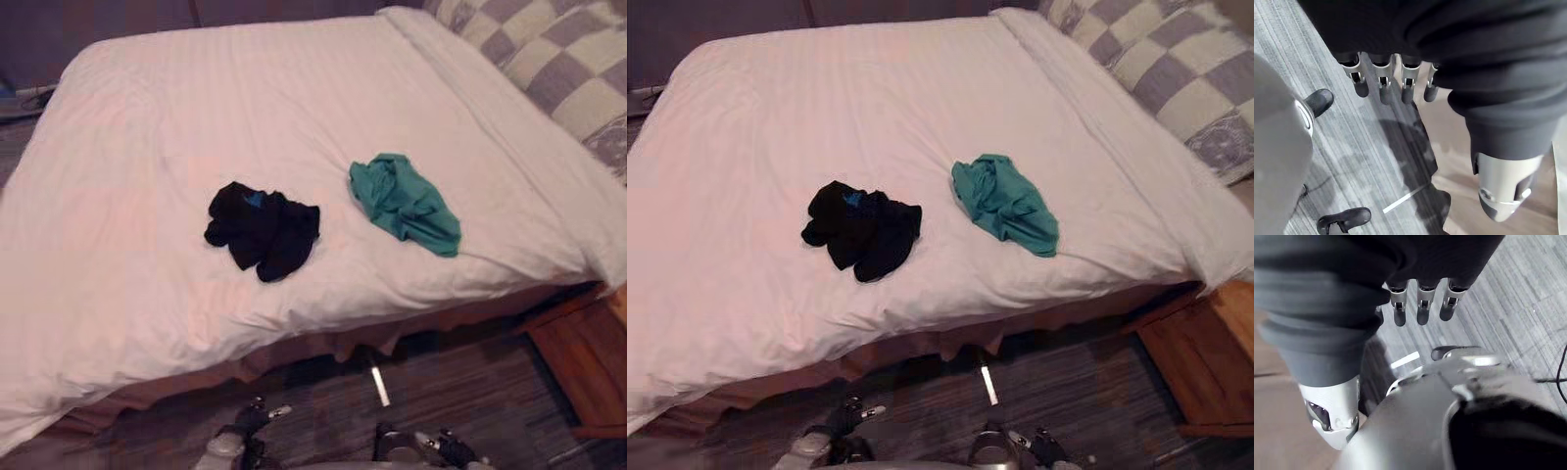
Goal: Tidy the bed and pick cloth on bed and put in laundry
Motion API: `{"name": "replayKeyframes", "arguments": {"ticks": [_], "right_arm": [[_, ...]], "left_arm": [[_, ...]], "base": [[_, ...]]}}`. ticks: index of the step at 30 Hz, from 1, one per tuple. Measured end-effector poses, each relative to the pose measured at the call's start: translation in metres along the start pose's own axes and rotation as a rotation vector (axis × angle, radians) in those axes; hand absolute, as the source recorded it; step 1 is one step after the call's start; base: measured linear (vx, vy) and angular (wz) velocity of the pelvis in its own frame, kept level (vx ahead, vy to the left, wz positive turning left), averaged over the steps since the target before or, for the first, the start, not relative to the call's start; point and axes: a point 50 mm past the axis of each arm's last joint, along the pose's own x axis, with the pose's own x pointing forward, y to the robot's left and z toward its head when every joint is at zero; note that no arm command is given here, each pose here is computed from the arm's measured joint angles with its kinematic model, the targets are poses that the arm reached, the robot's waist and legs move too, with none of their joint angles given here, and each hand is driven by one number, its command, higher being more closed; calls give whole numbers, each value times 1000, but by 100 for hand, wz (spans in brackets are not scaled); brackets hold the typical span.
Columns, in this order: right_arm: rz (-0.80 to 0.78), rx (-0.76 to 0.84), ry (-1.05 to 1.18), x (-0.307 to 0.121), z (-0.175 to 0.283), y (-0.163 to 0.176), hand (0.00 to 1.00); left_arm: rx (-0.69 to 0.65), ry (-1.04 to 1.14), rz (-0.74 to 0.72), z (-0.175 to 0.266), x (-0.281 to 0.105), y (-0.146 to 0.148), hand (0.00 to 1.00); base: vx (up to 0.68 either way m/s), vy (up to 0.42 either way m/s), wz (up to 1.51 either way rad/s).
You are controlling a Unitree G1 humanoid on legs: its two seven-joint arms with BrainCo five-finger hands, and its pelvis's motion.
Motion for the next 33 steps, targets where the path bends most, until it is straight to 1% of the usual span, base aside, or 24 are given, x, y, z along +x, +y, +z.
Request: {"name": "replayKeyframes", "arguments": {"ticks": [3, 7, 10, 11, 12, 13, 14, 15, 17, 18, 19, 20, 22, 24, 25, 26, 27, 28, 29, 30, 31, 33], "right_arm": [[29, -51, -32, 0, 6, 4, 0], [14, -41, -50, 1, 9, 6, 0], [-51, 21, -4, 1, 3, 2, 0], [-110, 116, 23, -1, -5, -3, 0], [-174, 203, 37, -4, -11, -12, 0], [-219, 248, 43, -6, -15, -19, 0], [-332, 358, 43, -12, -20, -41, 0], [-419, 405, 32, -17, -21, -60, 0], [-574, 452, -36, -30, -12, -102, 0], [-624, 445, -72, -36, -6, -117, 0], [-696, 404, -143, -46, 9, -140, 0], [-724, 373, -178, -50, 17, -148, 0], [-833, 220, -353, -70, 62, -174, 0], [-890, 76, -474, -83, 102, -183, 0], [-906, -9, -531, -87, 125, -182, 0], [-911, -52, -556, -89, 136, -181, 0], [-923, -167, -594, -92, 160, -176, 0], [-927, -244, -619, -94, 176, -172, 0], [-929, -283, -634, -95, 185, -169, 0], [-931, -356, -667, -97, 206, -163, 0], [-933, -381, -682, -99, 214, -161, 0], [-924, -452, -756, -107, 253, -150, 0]], "left_arm": [[5, 17, 30, -6, -2, 3, 0], [-34, 34, 75, -12, -4, 13, 0], [-138, 42, 136, -15, -5, 23, 0], [-207, 53, 190, -21, -7, 30, 0], [-269, 66, 237, -28, -11, 37, 0], [-298, 72, 270, -32, -13, 42, 0], [-360, 89, 350, -44, -20, 56, 0], [-388, 80, 424, -50, -26, 71, 0], [-398, 46, 583, -57, -42, 110, 0], [-386, 17, 644, -54, -49, 128, 0], [-329, -70, 737, -39, -60, 157, 0], [-299, -117, 776, -30, -65, 169, 0], [-125, -365, 890, 30, -87, 210, 0], [15, -549, 926, 86, -102, 226, 0], [100, -633, 937, 113, -111, 230, 0], [145, -673, 937, 127, -115, 231, 0], [244, -761, 926, 158, -124, 229, 0], [305, -824, 913, 181, -131, 225, 0], [329, -858, 904, 192, -134, 222, 0], [384, -926, 878, 216, -142, 216, 0], [409, -949, 863, 225, -145, 213, 0], [504, -1033, 794, 268, -153, 195, 0]], "base": [[88, 25, 20], [19, 22, 8], [-48, 2, 6], [-88, -10, 16], [-83, -9, 16], [-90, -2, 15], [-69, 3, 9], [-61, 3, 7], [-60, 4, 4], [-104, 4, 15], [-107, 3, 16], [-103, 9, 24], [-61, 21, 41], [-3, 39, 32], [23, 47, 9], [48, 57, 2], [65, 45, 0], [78, 42, -1], [123, 30, -8], [142, 23, -8], [165, 16, -5], [99, -3, 0]]}}
